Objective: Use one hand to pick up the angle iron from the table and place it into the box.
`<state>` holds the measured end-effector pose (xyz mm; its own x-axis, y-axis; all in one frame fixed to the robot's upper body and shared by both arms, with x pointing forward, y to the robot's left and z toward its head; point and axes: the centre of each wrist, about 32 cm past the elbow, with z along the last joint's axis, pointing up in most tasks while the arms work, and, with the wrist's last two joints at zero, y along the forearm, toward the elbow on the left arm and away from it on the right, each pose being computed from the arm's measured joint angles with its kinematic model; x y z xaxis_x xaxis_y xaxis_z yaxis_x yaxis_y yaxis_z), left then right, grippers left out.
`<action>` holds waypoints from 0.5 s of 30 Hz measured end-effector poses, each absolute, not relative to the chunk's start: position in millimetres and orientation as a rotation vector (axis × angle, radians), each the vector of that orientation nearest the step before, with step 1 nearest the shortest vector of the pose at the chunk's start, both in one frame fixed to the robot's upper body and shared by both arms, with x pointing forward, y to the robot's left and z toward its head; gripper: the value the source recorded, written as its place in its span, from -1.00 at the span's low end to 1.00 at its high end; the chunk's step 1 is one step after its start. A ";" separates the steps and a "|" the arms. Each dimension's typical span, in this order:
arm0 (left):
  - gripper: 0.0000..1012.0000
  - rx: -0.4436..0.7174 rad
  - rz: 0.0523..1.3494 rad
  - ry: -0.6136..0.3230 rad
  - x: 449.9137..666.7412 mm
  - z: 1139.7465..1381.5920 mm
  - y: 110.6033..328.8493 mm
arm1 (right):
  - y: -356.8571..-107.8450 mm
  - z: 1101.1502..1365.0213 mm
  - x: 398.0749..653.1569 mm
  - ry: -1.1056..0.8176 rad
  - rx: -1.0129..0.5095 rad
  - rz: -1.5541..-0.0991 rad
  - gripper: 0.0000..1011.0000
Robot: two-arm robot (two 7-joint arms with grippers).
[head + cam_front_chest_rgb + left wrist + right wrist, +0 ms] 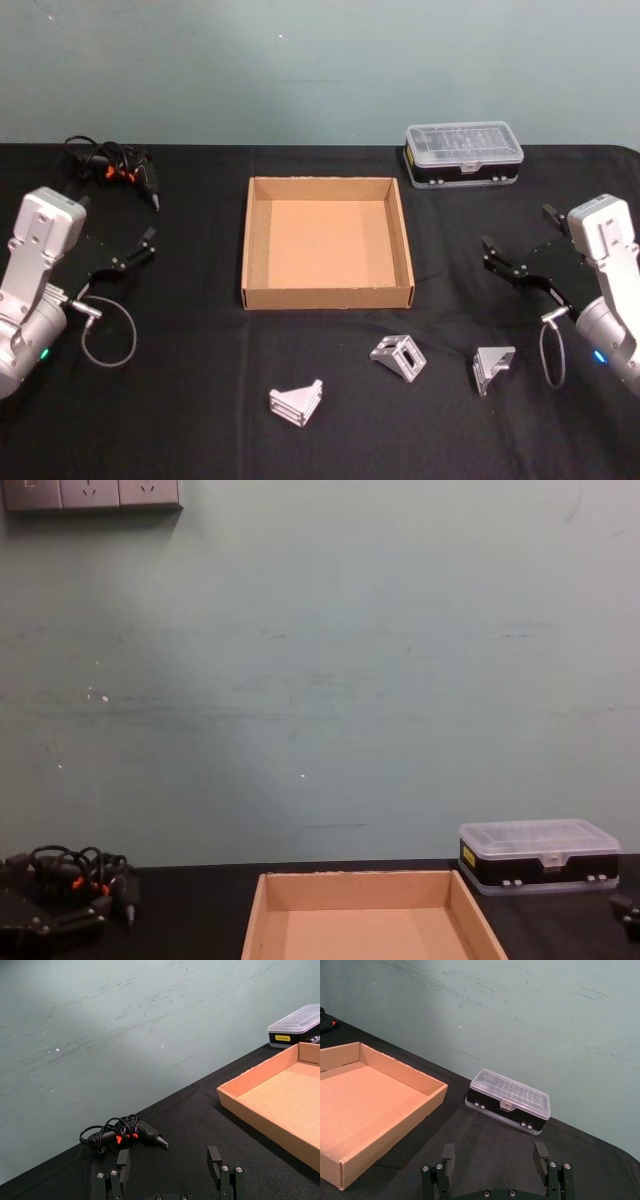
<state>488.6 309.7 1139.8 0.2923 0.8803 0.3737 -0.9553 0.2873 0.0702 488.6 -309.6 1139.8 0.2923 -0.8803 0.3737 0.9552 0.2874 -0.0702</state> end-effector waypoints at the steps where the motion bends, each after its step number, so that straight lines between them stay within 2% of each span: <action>1: 1.00 0.304 1.248 -0.285 488.6 1139.8 309.7 | -309.6 1139.8 488.6 -0.285 -0.304 -1.248 0.98; 15: 1.00 0.304 1.248 -0.285 488.6 1139.8 309.7 | -309.7 1139.8 488.6 -0.285 -0.304 -1.248 0.98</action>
